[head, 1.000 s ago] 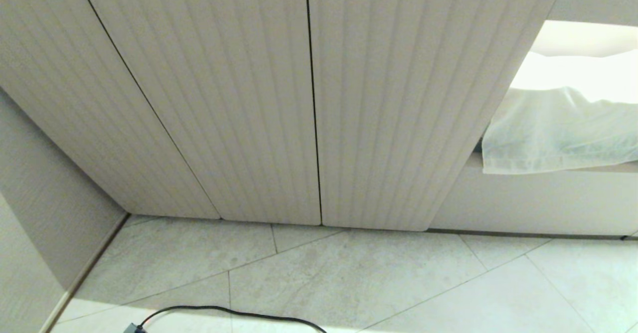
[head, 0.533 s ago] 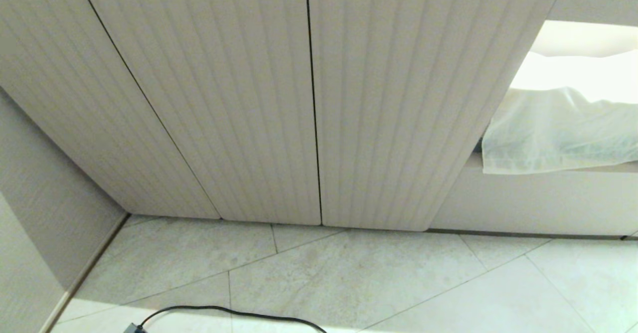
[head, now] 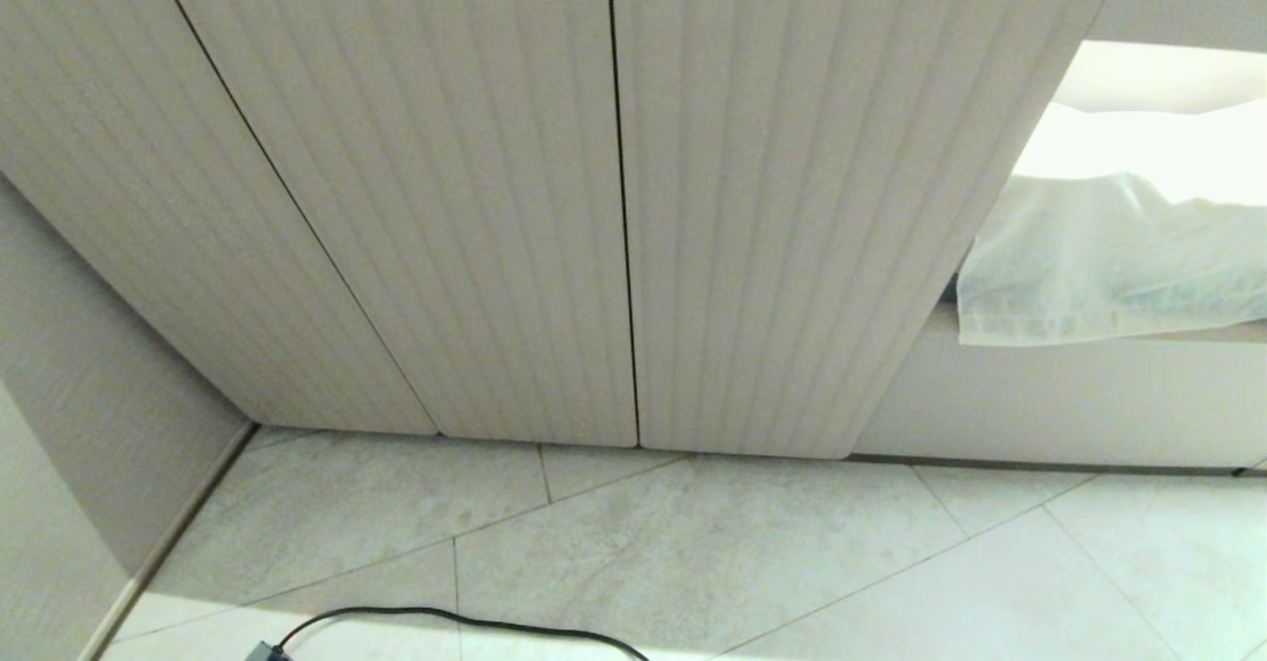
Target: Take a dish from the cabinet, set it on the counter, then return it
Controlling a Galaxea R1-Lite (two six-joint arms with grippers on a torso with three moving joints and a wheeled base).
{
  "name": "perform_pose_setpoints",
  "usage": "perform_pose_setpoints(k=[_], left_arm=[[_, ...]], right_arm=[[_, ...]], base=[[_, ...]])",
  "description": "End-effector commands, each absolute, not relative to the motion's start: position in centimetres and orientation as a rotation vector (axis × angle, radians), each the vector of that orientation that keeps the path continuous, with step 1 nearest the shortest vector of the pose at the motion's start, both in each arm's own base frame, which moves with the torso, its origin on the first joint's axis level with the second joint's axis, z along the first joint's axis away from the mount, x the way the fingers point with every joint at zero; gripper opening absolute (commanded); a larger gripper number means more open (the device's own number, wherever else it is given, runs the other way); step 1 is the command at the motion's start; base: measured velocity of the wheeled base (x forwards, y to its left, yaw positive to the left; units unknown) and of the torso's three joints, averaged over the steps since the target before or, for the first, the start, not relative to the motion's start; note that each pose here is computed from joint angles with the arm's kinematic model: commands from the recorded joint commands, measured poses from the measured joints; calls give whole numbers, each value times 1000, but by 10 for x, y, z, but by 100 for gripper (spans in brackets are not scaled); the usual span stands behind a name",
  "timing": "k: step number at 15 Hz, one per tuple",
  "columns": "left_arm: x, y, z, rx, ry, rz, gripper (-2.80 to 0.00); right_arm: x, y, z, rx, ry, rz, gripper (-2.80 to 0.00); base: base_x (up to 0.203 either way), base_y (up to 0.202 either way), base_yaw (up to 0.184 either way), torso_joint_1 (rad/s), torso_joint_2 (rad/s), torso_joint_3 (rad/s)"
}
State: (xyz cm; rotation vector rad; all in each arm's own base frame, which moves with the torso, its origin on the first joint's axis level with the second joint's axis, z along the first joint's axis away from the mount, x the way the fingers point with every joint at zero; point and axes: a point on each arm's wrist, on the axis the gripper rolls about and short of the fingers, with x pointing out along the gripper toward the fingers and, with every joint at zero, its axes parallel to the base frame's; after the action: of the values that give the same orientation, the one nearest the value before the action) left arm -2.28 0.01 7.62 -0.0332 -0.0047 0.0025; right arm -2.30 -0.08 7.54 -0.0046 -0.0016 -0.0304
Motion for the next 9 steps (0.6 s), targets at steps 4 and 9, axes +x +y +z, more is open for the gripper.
perform_pose_setpoints(k=[4,9], left_arm=[[-23,0,76,-34,-6,3,-280],[-23,0,76,-34,-6,3,-280]], right_arm=[[-23,-1,75,-35,0,-16,-280],[-23,-1,75,-23,0,-14,-280]], base=[[0,0,0,0,0,0],[0,0,0,0,0,0]])
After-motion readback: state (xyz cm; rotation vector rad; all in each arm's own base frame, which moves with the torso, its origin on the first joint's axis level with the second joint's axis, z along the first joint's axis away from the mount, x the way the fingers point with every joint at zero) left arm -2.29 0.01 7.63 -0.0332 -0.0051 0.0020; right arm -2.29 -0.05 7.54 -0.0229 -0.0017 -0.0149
